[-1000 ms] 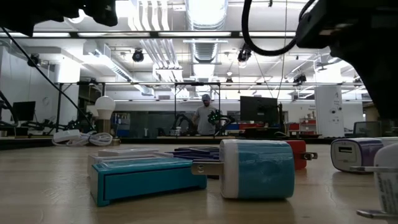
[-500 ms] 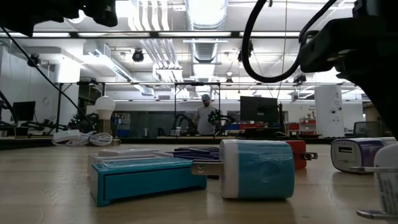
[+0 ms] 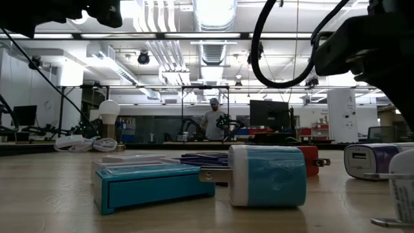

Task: Pick & Place Office items
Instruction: Put the pink white charger adapter into the black basket

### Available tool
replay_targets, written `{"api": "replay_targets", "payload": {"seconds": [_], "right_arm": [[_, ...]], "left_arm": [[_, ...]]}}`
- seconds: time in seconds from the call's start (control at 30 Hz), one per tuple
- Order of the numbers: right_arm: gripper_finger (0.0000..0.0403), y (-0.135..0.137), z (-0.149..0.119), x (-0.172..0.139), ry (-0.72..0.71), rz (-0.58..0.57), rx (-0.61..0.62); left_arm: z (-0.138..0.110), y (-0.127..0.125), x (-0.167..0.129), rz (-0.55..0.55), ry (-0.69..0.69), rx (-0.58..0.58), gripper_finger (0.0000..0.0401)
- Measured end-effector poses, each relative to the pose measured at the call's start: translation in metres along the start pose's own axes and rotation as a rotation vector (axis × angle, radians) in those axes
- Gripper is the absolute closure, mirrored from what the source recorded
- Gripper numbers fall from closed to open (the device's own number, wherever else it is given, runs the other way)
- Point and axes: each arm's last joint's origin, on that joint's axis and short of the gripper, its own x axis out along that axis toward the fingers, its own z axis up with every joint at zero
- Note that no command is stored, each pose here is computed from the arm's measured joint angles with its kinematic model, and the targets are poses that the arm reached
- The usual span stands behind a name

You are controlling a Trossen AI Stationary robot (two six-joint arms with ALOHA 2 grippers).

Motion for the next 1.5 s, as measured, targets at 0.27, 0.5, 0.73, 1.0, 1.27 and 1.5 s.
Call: {"api": "replay_targets", "payload": {"seconds": [0.27, 0.5, 0.73, 1.0, 1.27, 1.5], "right_arm": [[0.0179, -0.001, -0.001, -0.003, 0.012, -0.007, -0.012], [0.0179, -0.001, 0.001, -0.004, -0.029, 0.017, -0.010], [0.0179, 0.003, 0.005, -0.001, -0.066, 0.031, 0.007], [0.0179, 0.005, 0.005, 0.018, -0.040, -0.059, 0.010], [0.0179, 0.005, 0.005, 0.026, 0.002, -0.052, 0.016], [0.0203, 0.010, 0.004, 0.033, 0.015, -0.010, -0.030]], "left_arm": [[0.000, 0.000, 0.000, 0.000, 0.000, 0.000, 0.0218], [0.000, 0.000, 0.000, 0.000, 0.001, 0.000, 0.0218], [0.000, 0.000, 0.000, 0.000, 0.001, 0.000, 0.0218], [-0.001, 0.000, 0.000, -0.002, 0.008, -0.002, 0.0218], [-0.001, 0.000, 0.000, -0.002, 0.008, -0.002, 0.0218], [-0.001, 0.000, 0.000, -0.002, 0.008, -0.002, 0.0218]]}}
